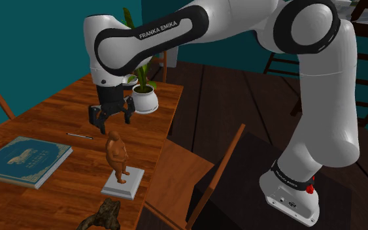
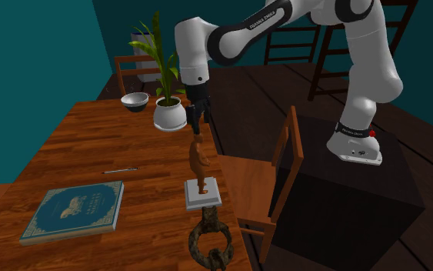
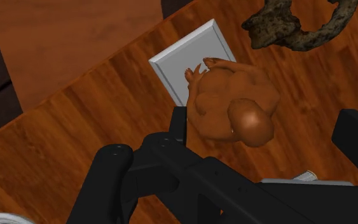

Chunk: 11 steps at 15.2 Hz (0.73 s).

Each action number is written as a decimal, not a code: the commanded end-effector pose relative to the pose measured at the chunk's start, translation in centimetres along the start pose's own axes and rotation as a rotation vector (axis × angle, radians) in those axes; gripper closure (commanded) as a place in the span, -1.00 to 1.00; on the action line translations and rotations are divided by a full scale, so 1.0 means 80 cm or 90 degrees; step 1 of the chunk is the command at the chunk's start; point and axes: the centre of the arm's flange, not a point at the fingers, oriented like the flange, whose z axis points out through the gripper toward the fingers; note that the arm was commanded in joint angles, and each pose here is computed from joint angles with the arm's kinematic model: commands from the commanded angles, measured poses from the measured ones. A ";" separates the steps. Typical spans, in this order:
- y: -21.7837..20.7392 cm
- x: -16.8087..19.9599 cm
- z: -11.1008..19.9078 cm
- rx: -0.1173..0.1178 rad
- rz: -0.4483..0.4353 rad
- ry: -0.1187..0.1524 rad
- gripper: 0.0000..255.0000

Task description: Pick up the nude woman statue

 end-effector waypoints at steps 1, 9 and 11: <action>-0.009 0.012 0.012 0.001 0.001 0.000 -1.00; -0.005 0.018 0.054 0.001 0.001 0.000 -1.00; -0.004 0.017 0.054 0.001 0.001 0.000 1.00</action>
